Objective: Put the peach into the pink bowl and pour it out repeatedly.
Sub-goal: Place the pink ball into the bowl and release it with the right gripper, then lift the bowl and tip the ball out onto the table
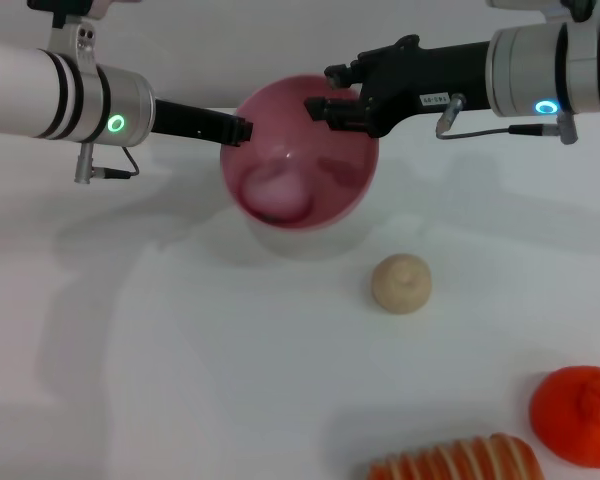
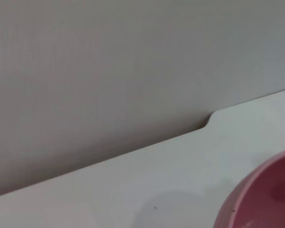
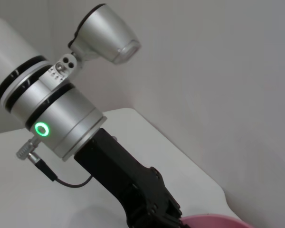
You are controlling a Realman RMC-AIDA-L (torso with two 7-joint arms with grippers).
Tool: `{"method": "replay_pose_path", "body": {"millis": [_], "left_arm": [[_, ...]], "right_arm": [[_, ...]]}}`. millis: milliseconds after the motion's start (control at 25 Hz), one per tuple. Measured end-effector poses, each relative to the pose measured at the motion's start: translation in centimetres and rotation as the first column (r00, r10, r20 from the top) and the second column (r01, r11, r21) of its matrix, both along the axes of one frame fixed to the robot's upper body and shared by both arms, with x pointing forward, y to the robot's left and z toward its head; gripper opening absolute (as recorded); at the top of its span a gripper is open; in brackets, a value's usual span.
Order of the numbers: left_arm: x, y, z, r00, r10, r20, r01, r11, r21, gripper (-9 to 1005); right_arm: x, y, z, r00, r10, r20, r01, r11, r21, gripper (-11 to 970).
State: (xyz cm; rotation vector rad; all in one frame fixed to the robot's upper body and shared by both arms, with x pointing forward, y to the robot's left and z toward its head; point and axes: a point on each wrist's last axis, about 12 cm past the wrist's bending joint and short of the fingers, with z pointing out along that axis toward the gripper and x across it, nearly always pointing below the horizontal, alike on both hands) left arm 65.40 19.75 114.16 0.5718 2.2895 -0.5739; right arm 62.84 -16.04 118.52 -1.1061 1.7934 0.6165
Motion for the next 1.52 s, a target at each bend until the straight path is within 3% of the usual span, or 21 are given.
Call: {"method": "replay_pose_path", "body": {"millis": [160, 280, 600, 640, 680, 800, 840, 880, 960, 1000, 1240, 1480, 1520], "left_arm": [[0.1, 0.0, 0.0, 1.0, 0.004, 0.005, -0.004, 1.0, 0.0, 45], [0.5, -0.1, 0.0, 0.996, 0.03, 0.081, -0.029, 0.999, -0.014, 45], [0.9, -0.9, -0.1, 0.981, 0.028, 0.19, -0.022, 0.999, -0.033, 45], [0.9, -1.0, -0.2, 0.98, 0.027, 0.197, -0.022, 0.999, -0.028, 45], [0.9, -1.1, -0.2, 0.979, 0.026, 0.202, -0.021, 1.0, -0.023, 45], [0.9, -1.4, -0.4, 0.976, 0.02, 0.217, -0.019, 1.0, -0.005, 45], [0.9, -1.5, -0.5, 0.974, 0.019, 0.225, -0.021, 1.0, 0.005, 45], [0.9, -1.5, -0.5, 0.974, 0.019, 0.225, -0.021, 1.0, 0.005, 45], [0.9, -1.7, -0.6, 0.971, 0.02, 0.239, -0.025, 1.0, 0.018, 45], [0.9, -1.8, -0.6, 0.969, 0.02, 0.245, -0.027, 0.999, 0.025, 45], [0.7, -2.6, -0.9, 0.952, 0.0, 0.305, -0.025, 0.997, 0.076, 45], [0.2, -3.8, -0.8, 0.917, -0.027, 0.398, -0.024, 0.992, 0.123, 45], [-0.5, -4.5, -0.9, 0.882, -0.028, 0.47, -0.043, 0.989, 0.139, 45]], "right_arm": [[-0.3, -0.7, 0.1, 1.0, -0.013, 0.012, 0.012, 0.998, 0.063, 319], [-0.8, -2.1, 0.3, 0.997, -0.037, 0.062, 0.026, 0.986, 0.166, 437], [-3.3, -7.5, -0.5, 0.96, -0.19, 0.206, 0.088, 0.903, 0.421, 466], [-3.8, -9.5, -0.9, 0.943, -0.262, 0.204, 0.139, 0.87, 0.472, 466], [-3.8, -9.5, -0.9, 0.943, -0.262, 0.204, 0.139, 0.87, 0.472, 466], [-4.7, -12.7, -1.7, 0.91, -0.373, 0.18, 0.22, 0.804, 0.553, 467], [-5.4, -14.9, -2.4, 0.88, -0.455, 0.139, 0.287, 0.74, 0.608, 467], [-5.4, -14.9, -2.4, 0.88, -0.455, 0.139, 0.287, 0.74, 0.608, 467], [-6.2, -17.2, -3.1, 0.836, -0.54, 0.097, 0.351, 0.663, 0.661, 466], [-7.2, -18.8, -4.0, 0.792, -0.605, 0.081, 0.39, 0.604, 0.694, 466], [-8.9, -20.8, -5.7, 0.72, -0.687, 0.101, 0.436, 0.56, 0.704, 465], [-9.5, -21.6, -6.7, 0.692, -0.718, 0.072, 0.476, 0.529, 0.703, 464], [-9.5, -21.7, -6.7, 0.69, -0.721, 0.072, 0.477, 0.527, 0.703, 463]]}}
